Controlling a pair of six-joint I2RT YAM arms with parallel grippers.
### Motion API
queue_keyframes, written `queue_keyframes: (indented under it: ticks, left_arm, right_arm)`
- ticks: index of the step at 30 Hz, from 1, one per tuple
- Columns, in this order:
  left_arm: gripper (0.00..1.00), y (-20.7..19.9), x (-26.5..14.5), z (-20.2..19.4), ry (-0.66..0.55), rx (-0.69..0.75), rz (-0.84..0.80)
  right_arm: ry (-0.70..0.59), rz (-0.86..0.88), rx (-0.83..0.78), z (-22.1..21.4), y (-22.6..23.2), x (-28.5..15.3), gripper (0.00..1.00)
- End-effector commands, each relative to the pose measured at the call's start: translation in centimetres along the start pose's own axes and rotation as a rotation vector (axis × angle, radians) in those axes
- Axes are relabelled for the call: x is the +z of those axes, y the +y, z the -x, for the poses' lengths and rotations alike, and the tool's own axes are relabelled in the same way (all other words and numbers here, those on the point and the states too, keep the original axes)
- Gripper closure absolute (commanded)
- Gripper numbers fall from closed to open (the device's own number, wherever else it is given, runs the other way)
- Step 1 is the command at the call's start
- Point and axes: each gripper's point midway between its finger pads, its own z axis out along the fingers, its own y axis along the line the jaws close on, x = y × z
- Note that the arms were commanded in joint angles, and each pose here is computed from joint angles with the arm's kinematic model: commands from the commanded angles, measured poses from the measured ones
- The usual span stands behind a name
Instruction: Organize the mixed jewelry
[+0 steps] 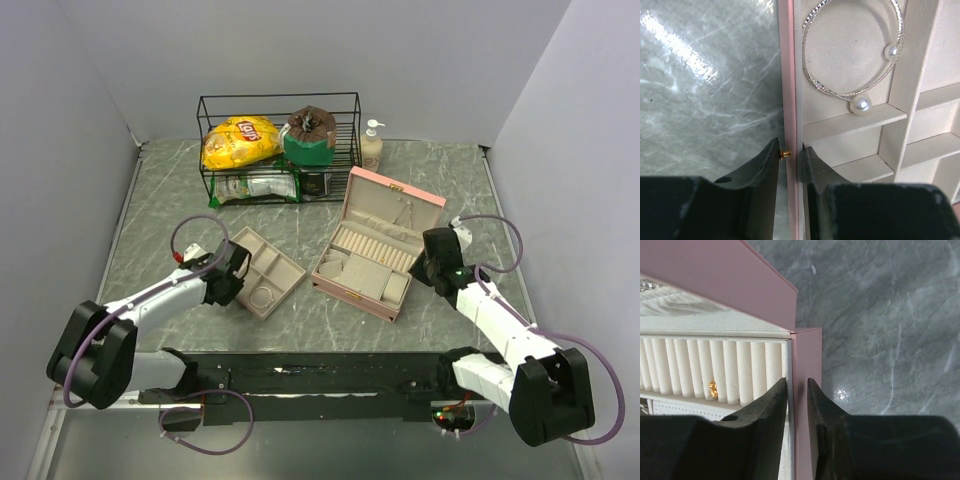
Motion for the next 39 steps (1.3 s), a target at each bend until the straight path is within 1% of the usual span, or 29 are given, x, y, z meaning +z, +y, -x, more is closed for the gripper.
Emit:
queue_keyframes:
  ticks: [1, 3, 4, 6, 14, 19, 25, 27, 29, 35, 39]
  left_arm:
    - [0.99, -1.1, -0.7, -0.4, 0.023, 0.032, -0.078]
    - [0.99, -0.8, -0.7, -0.9, 0.04, 0.046, -0.081]
    - [0.99, -0.9, -0.8, -1.2, 0.054, 0.055, -0.094]
    - [0.99, -0.8, -0.9, -1.6, 0.063, 0.072, -0.104]
    - [0.99, -0.9, -2.2, -2.6, 0.075, 0.106, -0.156]
    - [0.99, -0.7, -2.8, -3.2, 0.082, 0.122, -0.173]
    - [0.99, -1.0, -3.3, -3.8, 0.09, 0.152, -0.2]
    - [0.99, -1.4, -3.5, -3.9, 0.092, 0.164, -0.214]
    - [0.99, -1.7, -3.8, -3.9, 0.089, 0.181, -0.215]
    - [0.99, -2.7, -4.5, -5.6, 0.118, 0.196, -0.241]
    - [0.99, -3.3, -4.9, -7.0, 0.143, 0.22, -0.254]
  right_arm:
    - [-0.026, 0.003, 0.034, 0.3, 0.2, 0.2, 0.81]
    - [-0.025, -0.006, 0.038, 0.2, 0.0, 0.4, 0.86]
    - [-0.028, -0.006, 0.043, 0.3, 0.1, 0.4, 0.93]
    - [-0.032, -0.018, 0.055, 0.4, -0.1, 0.4, 1.0]
    - [-0.09, -0.06, 0.133, 1.5, -0.9, -0.1, 1.0]
    - [-0.149, -0.12, 0.175, 2.6, -2.5, -0.9, 1.0]
    - [-0.183, -0.135, 0.248, 3.2, -3.6, -1.5, 1.0]
    - [-0.182, -0.113, 0.26, 3.3, -3.2, -1.4, 1.0]
    - [-0.148, -0.094, 0.289, 3.1, -2.4, -1.2, 1.0]
    - [-0.087, -0.069, 0.397, 2.2, -1.0, -0.5, 1.0]
    - [-0.069, -0.011, 0.432, 1.4, 0.3, -0.7, 1.0]
